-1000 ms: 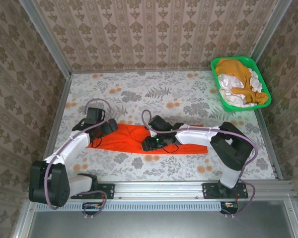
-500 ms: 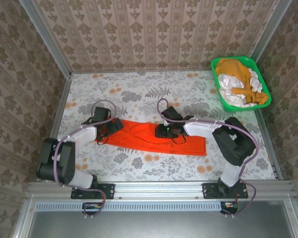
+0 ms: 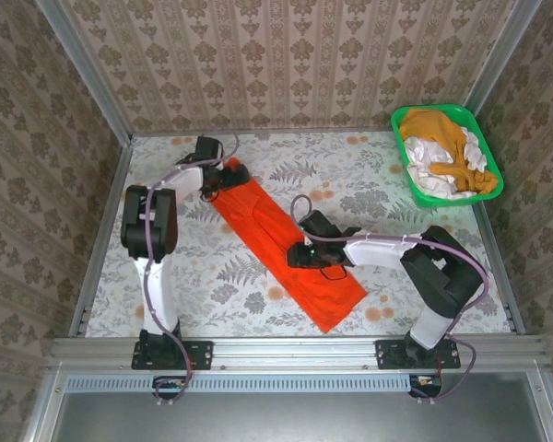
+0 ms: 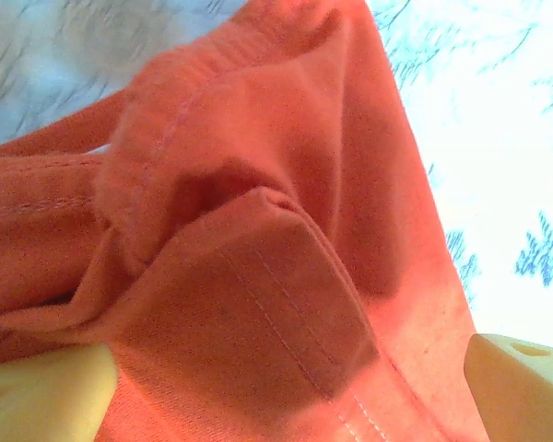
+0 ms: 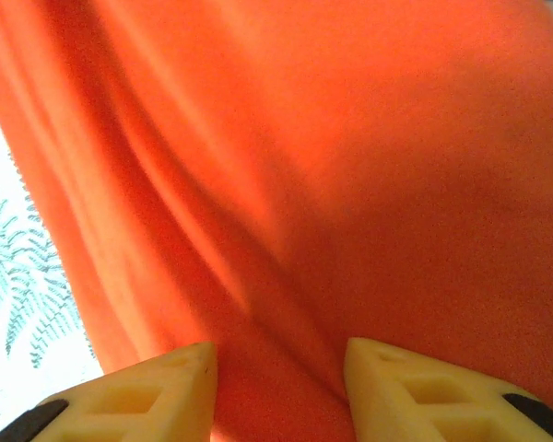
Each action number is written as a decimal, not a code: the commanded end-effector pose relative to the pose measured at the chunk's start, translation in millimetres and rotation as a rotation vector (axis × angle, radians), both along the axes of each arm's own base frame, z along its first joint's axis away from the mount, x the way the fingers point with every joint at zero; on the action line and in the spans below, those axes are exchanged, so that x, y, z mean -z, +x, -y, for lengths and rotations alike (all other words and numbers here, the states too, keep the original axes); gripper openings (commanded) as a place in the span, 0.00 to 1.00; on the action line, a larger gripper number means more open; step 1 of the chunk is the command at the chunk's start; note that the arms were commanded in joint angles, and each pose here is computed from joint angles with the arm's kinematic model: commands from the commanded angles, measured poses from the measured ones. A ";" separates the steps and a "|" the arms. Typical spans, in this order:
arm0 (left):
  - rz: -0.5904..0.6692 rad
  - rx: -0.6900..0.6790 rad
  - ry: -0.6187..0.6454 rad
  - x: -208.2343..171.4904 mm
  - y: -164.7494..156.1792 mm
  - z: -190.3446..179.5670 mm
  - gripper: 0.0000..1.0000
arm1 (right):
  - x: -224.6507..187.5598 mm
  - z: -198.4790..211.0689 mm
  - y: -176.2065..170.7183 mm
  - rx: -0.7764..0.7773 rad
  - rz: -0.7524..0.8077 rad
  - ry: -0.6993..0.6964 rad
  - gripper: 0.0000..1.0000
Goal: Fold and stack the t-shirts
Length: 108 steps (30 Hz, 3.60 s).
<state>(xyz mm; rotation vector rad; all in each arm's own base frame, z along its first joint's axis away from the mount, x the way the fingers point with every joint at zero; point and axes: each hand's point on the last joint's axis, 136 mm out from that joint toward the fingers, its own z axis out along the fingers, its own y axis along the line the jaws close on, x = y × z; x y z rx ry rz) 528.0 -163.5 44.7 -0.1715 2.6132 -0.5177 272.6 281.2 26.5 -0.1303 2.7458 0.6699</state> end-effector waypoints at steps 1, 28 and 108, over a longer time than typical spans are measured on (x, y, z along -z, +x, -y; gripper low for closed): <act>-0.136 0.051 0.049 48.9 -1.8 -3.8 1.00 | 13.6 1.6 -17.1 -0.024 -0.058 -0.053 0.43; -0.007 0.237 -0.153 25.0 62.0 118.3 1.00 | -14.8 -111.3 11.6 -0.265 0.057 0.060 0.46; 0.614 0.944 0.230 -124.0 -288.8 -54.7 1.00 | -67.4 -74.9 -95.4 -1.344 0.624 -0.157 0.00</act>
